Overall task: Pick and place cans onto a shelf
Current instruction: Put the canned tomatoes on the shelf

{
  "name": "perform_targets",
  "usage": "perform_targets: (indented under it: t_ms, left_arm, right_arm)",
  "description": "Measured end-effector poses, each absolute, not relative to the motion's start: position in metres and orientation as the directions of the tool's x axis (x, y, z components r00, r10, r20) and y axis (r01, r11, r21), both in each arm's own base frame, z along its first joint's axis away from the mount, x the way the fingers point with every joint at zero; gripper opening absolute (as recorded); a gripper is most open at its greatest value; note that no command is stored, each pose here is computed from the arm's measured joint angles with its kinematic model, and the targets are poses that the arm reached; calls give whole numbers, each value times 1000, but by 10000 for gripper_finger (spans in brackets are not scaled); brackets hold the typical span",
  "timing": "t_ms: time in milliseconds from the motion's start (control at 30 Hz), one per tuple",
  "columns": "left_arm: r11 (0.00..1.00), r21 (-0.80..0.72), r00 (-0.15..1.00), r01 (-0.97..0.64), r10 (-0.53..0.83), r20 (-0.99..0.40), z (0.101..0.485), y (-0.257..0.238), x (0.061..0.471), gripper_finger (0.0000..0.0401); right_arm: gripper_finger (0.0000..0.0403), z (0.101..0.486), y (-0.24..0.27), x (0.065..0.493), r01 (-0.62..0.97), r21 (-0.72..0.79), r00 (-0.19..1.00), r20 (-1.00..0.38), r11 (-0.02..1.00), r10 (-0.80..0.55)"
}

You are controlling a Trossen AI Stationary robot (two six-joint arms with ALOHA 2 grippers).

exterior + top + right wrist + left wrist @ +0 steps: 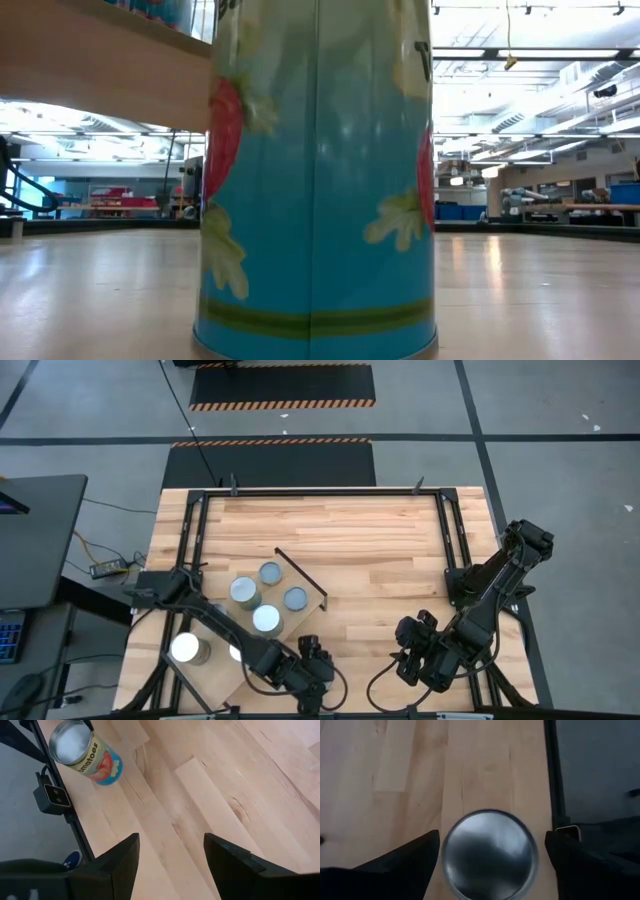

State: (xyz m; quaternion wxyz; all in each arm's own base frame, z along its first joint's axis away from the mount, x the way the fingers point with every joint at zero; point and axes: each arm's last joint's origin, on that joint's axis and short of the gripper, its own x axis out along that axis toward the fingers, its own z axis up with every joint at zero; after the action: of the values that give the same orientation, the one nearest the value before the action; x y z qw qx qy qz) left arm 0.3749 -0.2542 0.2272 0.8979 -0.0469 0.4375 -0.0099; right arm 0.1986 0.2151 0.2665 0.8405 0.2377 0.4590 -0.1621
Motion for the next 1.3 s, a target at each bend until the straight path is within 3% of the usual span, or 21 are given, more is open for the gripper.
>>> perform_targets:
  t_ms: [833,1133,1300]
  left_arm:
    - [998,-32,567,-50,2,-824,203,-255,377,368]
    - [995,-91,542,-29,-61,-838,202,-251,383,308]
    - [989,-130,563,69,-147,-813,234,-257,382,308]
  right_arm:
    - [229,266,215,199,492,252,527,-848,833,-54]
    - [229,266,216,202,494,270,537,-842,826,-45]
    - [229,266,216,203,493,273,539,-841,826,-44]
